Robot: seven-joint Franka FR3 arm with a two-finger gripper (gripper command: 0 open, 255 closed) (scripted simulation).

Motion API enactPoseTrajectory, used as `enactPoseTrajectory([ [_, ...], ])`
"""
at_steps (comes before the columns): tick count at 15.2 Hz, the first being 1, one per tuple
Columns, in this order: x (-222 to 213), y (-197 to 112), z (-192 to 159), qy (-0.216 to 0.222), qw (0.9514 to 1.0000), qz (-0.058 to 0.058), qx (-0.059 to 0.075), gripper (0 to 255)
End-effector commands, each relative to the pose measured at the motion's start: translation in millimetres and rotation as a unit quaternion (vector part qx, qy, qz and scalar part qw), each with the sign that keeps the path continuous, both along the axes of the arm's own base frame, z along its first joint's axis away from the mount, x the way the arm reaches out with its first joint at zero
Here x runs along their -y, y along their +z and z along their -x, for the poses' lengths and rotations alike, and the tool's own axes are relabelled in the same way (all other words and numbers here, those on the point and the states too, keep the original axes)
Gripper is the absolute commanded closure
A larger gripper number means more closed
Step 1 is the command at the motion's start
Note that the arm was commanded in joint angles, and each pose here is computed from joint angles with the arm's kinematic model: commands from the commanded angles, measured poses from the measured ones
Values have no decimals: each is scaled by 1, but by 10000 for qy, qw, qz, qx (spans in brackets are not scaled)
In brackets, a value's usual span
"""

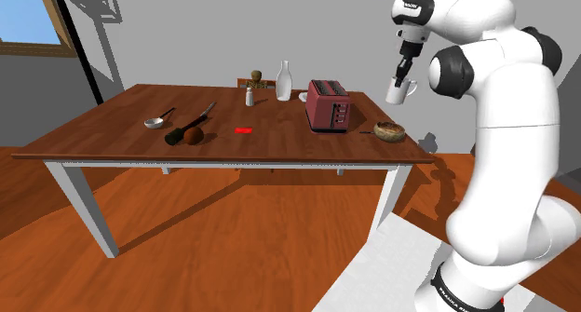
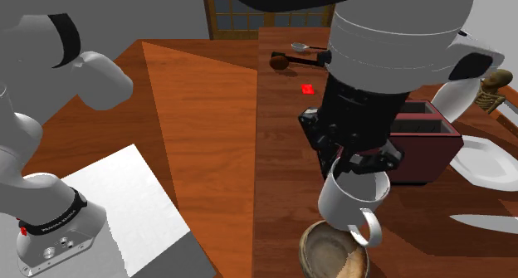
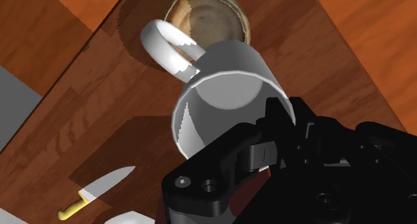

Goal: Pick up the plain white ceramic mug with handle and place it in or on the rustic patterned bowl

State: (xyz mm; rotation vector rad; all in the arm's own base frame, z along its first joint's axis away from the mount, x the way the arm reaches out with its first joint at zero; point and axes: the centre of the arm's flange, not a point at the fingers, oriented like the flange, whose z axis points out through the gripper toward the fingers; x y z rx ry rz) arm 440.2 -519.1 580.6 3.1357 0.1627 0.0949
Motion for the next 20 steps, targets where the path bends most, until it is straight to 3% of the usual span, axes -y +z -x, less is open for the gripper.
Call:
enactPoseTrajectory([
  [1,22,6,14,11,10000,-3,-1,255],
  [20,32,-86,21,11,10000,-3,-1,255],
])
